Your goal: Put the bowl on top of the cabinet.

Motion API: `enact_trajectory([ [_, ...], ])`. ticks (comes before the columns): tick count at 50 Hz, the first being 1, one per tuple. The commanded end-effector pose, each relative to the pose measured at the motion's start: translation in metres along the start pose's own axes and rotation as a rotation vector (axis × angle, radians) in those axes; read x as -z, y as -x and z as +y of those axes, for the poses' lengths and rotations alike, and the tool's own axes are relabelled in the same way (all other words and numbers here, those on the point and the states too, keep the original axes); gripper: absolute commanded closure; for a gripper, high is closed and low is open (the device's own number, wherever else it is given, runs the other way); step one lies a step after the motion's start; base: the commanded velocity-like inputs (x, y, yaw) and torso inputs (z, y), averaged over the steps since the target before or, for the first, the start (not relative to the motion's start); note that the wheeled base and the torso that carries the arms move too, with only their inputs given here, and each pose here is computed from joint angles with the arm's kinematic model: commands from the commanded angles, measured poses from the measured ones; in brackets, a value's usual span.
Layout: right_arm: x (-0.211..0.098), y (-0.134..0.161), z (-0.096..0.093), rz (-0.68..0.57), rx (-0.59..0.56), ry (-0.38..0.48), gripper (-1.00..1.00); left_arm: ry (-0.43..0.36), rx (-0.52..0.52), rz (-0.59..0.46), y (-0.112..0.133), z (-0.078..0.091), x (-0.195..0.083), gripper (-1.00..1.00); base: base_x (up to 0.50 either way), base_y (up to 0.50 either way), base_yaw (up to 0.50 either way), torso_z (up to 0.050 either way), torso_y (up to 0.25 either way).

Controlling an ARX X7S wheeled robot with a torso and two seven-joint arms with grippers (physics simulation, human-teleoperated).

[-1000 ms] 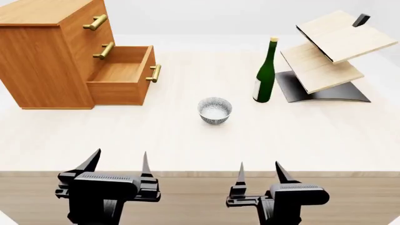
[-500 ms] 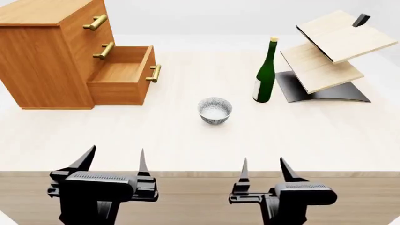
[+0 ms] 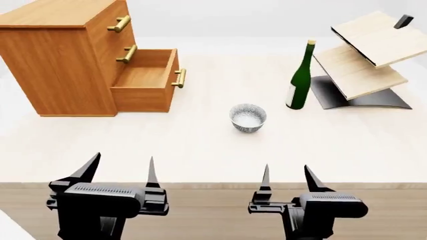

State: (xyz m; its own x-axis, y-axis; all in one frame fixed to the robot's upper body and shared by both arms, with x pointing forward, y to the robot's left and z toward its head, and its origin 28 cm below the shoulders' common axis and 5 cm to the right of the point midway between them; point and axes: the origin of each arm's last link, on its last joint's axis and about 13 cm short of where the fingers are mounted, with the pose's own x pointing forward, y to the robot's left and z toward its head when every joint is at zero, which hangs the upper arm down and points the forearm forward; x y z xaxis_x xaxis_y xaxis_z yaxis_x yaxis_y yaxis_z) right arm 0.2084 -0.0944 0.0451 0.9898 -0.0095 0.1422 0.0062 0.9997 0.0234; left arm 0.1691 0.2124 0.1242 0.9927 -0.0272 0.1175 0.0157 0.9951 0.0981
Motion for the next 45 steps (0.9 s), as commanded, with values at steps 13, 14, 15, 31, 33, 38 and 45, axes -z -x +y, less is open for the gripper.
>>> enact_trajectory([
  [13,-0.099,0.035,-0.012,-0.058,-0.068,-0.007,-1.0,0.002,0.012,-0.018,0.005,-0.001,-0.007,-1.0,0.03,0.42,0.0,0.0,0.0],
  [14,-0.099,0.035,-0.012,-0.06,-0.068,-0.009,-1.0,0.002,0.012,-0.018,0.005,-0.001,-0.007,-1.0,0.45,0.0,0.0,0.0,0.0],
  [15,-0.099,0.035,-0.012,-0.059,-0.069,-0.013,-1.0,0.003,0.012,-0.018,0.005,-0.001,-0.007,-1.0,0.48,0.0,0.0,0.0,0.0],
  [31,-0.096,0.034,-0.013,-0.055,-0.072,-0.021,-1.0,0.008,0.01,-0.029,0.006,-0.001,-0.009,-1.0,0.5,0.0,0.0,0.0,0.0],
  [33,-0.096,0.034,-0.013,-0.051,-0.07,-0.017,-1.0,0.01,0.008,-0.034,0.006,0.0,-0.011,-1.0,0.5,0.0,0.0,0.0,0.0],
  [38,-0.095,0.033,-0.013,-0.042,-0.061,-0.006,-1.0,0.013,-0.001,-0.053,0.007,0.002,-0.016,-1.0,0.29,0.0,0.0,0.0,0.0],
  [45,-0.096,0.032,-0.014,-0.044,-0.048,-0.001,-1.0,0.023,-0.014,-0.088,0.01,0.006,-0.025,-1.0,0.02,0.0,0.0,0.0,0.0],
])
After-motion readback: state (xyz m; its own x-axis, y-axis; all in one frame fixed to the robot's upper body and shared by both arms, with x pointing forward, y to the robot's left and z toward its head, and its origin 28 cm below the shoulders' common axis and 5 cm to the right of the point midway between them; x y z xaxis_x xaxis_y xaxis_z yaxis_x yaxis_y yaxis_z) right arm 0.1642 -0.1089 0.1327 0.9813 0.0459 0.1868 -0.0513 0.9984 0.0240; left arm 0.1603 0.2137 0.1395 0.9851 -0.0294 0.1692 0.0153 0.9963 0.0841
